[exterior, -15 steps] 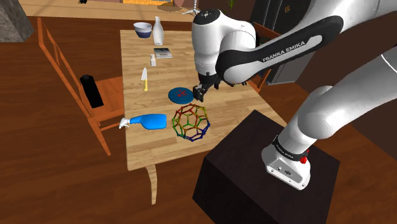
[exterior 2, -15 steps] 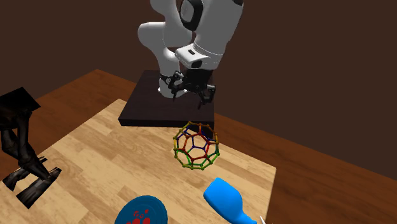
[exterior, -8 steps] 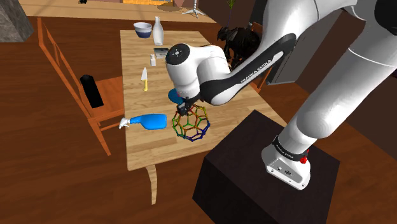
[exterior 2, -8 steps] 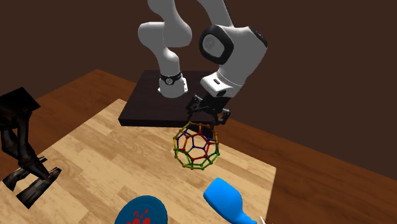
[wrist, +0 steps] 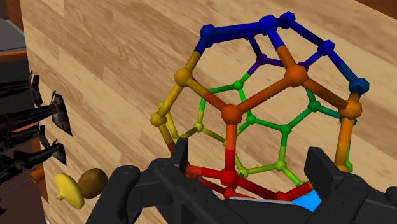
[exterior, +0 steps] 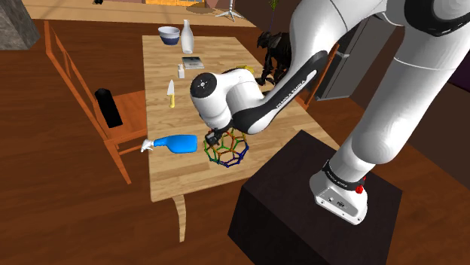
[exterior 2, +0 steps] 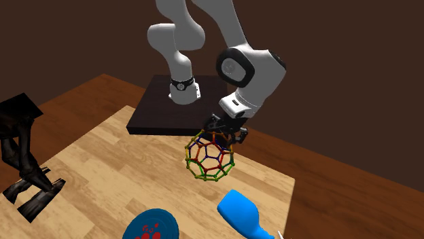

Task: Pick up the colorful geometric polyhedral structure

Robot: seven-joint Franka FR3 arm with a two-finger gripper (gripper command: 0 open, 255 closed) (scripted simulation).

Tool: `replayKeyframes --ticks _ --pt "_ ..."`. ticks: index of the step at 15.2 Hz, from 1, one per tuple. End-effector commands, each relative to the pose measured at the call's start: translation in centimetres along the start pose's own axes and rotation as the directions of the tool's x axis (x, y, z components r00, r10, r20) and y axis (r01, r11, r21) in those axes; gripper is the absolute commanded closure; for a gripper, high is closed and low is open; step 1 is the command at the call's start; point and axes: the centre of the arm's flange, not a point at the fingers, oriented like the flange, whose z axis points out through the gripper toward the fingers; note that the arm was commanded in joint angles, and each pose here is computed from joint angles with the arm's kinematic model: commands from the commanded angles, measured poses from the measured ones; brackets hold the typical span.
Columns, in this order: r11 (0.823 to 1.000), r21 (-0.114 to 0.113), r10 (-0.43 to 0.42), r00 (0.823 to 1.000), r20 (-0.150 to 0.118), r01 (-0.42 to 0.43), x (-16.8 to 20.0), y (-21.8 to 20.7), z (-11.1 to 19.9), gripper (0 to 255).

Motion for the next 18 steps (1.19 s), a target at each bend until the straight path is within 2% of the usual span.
replayKeyframes --ticks 1,2,3,12,18 --pt "1.000 0.000 0.000 1.000 0.000 0.000 -0.2 -0.4 0.7 0" --pt "1.000 0.000 0.000 1.000 0.000 0.000 -0.2 -0.4 0.7 0" --pt "1.000 0.000 0.000 1.000 0.000 0.000 -0.2 -0.4 0.6 255" --pt "1.000 0.000 0.000 1.000 0.000 0.000 -0.2 -0.4 0.7 255" --pt "1.000 0.000 0.000 1.000 0.000 0.000 0.2 1.0 -2.1 255"
